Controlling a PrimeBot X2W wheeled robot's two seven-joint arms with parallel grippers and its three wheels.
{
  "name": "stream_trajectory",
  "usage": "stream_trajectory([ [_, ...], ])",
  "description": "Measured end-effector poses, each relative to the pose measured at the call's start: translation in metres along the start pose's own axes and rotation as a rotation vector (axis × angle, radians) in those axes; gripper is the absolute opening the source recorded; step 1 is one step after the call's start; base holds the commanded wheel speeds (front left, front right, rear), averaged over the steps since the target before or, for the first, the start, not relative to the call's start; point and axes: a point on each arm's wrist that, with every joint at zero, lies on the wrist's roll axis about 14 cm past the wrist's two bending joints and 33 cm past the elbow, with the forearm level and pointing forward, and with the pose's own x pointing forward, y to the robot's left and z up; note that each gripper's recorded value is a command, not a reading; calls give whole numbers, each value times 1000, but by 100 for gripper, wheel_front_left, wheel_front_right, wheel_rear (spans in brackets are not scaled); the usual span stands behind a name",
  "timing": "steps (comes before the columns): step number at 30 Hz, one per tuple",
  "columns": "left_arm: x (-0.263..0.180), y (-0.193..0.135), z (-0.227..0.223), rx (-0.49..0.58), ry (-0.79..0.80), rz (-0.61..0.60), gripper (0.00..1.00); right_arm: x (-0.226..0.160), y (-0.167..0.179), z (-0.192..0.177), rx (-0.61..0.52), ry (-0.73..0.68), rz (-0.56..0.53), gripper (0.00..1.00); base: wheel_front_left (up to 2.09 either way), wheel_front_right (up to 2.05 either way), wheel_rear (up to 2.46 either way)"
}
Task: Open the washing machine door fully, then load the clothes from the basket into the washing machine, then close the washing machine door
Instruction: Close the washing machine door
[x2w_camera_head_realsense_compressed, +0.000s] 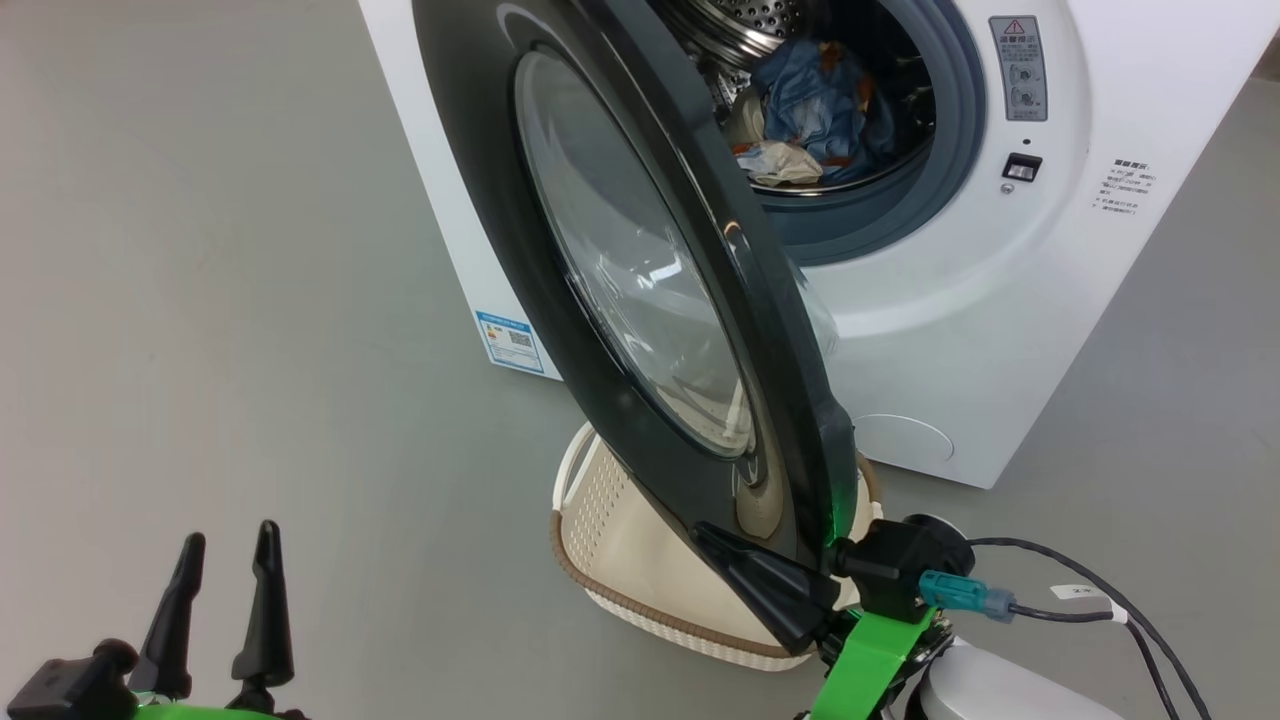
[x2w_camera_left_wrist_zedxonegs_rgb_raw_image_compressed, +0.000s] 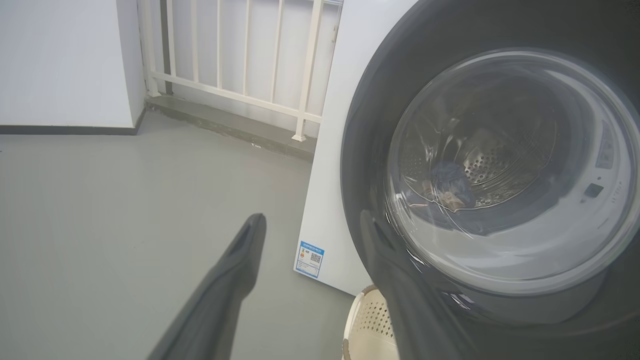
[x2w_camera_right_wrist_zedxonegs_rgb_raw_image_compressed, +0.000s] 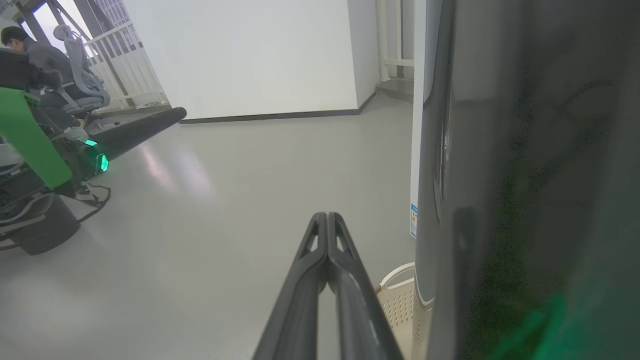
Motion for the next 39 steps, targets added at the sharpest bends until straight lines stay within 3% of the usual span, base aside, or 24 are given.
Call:
stream_trajectory([
  [19,7,-6,4,5,-10,-23,100,-3,-16,-1,9,6,-53,0,0,0,0],
  [39,26,-9,-2,43,23,-39,100,-14,-96,14,19,-61,-251,0,0,0,0],
])
